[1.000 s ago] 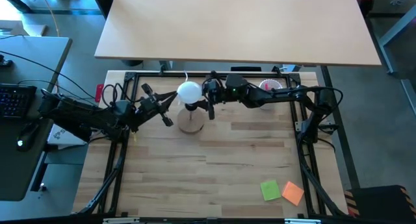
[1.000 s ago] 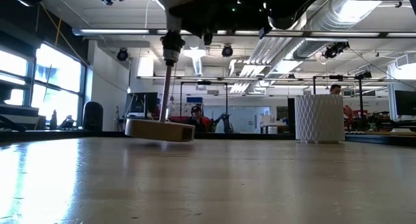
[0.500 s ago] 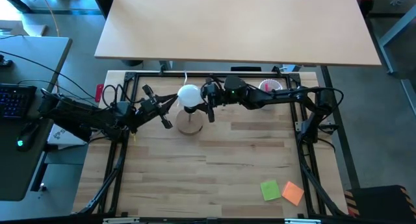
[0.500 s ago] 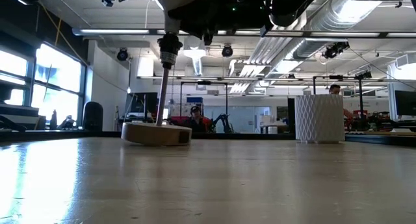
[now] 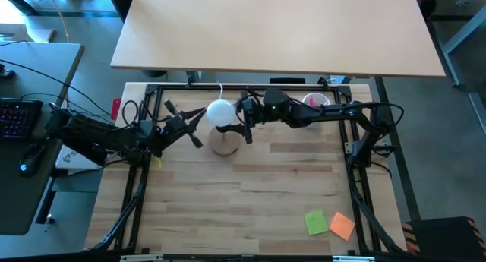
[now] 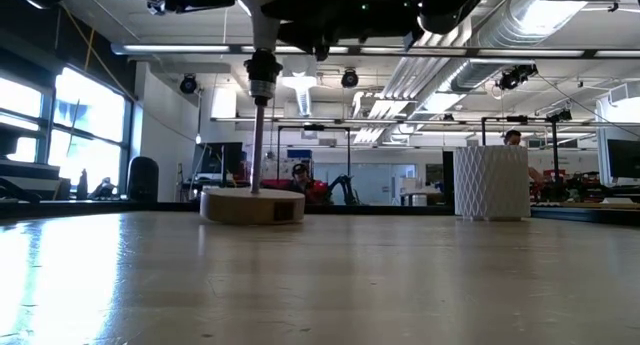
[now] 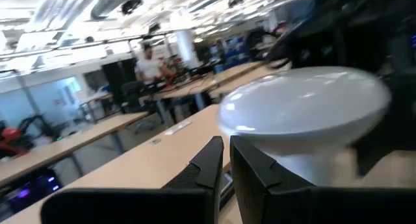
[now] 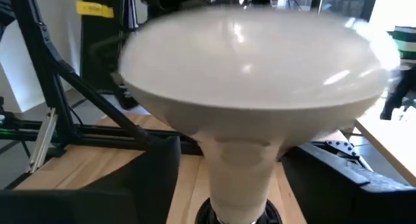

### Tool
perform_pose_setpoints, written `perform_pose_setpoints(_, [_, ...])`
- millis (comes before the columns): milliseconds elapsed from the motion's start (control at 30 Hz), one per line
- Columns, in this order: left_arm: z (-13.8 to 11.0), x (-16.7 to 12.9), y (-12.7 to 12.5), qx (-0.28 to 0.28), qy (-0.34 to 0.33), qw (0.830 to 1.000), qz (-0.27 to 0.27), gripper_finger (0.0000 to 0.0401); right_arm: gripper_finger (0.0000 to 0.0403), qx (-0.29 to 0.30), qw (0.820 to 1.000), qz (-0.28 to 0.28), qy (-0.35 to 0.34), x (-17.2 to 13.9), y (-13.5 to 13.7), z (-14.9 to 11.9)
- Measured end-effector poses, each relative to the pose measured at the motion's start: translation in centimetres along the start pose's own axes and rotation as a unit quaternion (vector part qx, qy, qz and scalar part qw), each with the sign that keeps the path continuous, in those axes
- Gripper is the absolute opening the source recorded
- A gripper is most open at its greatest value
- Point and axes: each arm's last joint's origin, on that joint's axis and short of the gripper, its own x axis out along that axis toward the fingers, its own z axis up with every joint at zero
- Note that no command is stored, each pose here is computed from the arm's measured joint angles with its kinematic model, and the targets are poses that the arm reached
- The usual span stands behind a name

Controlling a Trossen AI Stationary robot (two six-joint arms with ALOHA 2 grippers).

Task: Screw lightbulb
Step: Insert the lightbulb into the lamp

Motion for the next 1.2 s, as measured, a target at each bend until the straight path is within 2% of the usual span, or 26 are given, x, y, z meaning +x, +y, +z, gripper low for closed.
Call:
perform_pose_setpoints(233, [-0.2, 0.0, 0.0, -0.002, 0.012, 1.0, 0.012, 0.0026, 0.0272, 0.0, 0.999, -0.031, 0.034, -1.6, 0.2, 1.5])
perform_pose_setpoints(533, [-0.1, -0.1, 0.0, -0.012, 0.009, 1.0, 0.008, 0.0026, 0.0272, 0.006, 0.99, -0.116, 0.084, -3.3, 0.6, 2.5])
perform_pose_setpoints(733, [-0.2, -0.1, 0.0, -0.017, 0.015, 1.0, 0.016, 0.0026, 0.0272, -0.005, 0.977, -0.181, 0.115, -4.7, 2.3, 3.8])
perform_pose_setpoints(833, [-0.5, 0.1, 0.3, -0.019, 0.032, 0.998, 0.042, 0.0026, 0.027, -0.035, 0.977, -0.177, 0.112, -4.9, 3.9, 4.5])
perform_pose_setpoints(933, [-0.8, 0.7, 0.9, -0.018, 0.04, 0.997, 0.061, 0.0026, 0.0252, -0.073, 0.983, -0.15, 0.081, -4.4, 5.6, 5.2])
perform_pose_setpoints(1033, [-1.1, 1.5, 1.6, -0.018, 0.025, 0.999, 0.04, 0.0026, 0.0217, -0.097, 0.985, -0.139, 0.027, -3.8, 6.8, 6.1])
perform_pose_setpoints(1133, [-1.4, 2.3, 2.4, -0.015, 0.018, 0.999, 0.029, 0.0026, 0.0175, -0.092, 0.985, -0.144, -0.006, -3.1, 6.8, 6.1])
perform_pose_setpoints(1200, [-1.6, 2.8, 2.9, -0.022, 0.008, 1.0, 0.011, 0.0026, 0.0148, -0.082, 0.985, -0.15, 0.0, -2.6, 6.2, 5.4])
